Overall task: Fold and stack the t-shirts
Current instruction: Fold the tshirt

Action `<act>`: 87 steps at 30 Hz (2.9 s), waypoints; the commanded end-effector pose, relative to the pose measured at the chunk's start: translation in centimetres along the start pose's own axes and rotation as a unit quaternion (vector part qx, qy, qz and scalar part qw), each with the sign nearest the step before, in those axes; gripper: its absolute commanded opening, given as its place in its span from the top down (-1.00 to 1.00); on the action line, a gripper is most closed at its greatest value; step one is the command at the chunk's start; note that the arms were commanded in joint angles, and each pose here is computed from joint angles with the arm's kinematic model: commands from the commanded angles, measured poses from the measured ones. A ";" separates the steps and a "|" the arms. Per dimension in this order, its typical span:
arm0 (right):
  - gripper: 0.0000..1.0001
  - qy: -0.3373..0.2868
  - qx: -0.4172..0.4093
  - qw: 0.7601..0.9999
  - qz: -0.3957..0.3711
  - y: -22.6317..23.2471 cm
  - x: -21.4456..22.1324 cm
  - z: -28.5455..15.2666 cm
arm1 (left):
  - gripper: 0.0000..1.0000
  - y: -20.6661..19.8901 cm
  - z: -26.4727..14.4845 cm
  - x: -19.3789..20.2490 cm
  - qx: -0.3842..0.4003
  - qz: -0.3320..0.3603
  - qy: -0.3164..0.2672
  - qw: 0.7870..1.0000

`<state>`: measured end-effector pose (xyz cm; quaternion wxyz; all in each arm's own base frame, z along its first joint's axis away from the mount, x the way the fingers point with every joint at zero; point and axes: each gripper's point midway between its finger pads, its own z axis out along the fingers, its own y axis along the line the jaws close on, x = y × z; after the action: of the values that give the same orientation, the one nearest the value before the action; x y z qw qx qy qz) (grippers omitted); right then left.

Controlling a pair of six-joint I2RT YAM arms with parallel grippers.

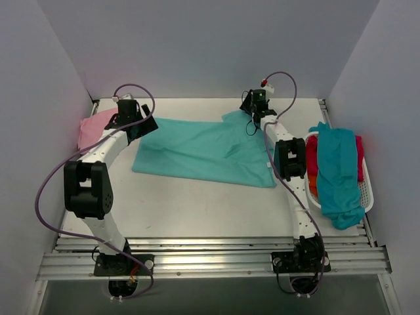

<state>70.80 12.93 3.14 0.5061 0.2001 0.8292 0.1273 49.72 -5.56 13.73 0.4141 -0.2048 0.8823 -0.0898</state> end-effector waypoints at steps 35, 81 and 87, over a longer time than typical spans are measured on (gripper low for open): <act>1.00 0.056 -0.013 0.998 0.024 -1.5 3.3 -0.6 | -0.88 3.4 16.6 -6.5 -0.030 -0.072 -0.005 0.997; 1.00 0.029 -0.034 0.998 0.040 -0.6 -0.6 -2.6 | 0.95 0.0 16.6 -4.9 -0.011 -0.051 0.026 0.998; 1.00 0.007 -0.050 0.998 0.036 1.5 -3.2 -4.9 | 0.95 -0.8 14.4 -6.6 0.001 -0.043 0.008 0.999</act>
<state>68.32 12.40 2.37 0.4762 0.2182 0.8317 0.1841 64.13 -3.91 3.40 0.3541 -0.2555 0.8937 -0.1032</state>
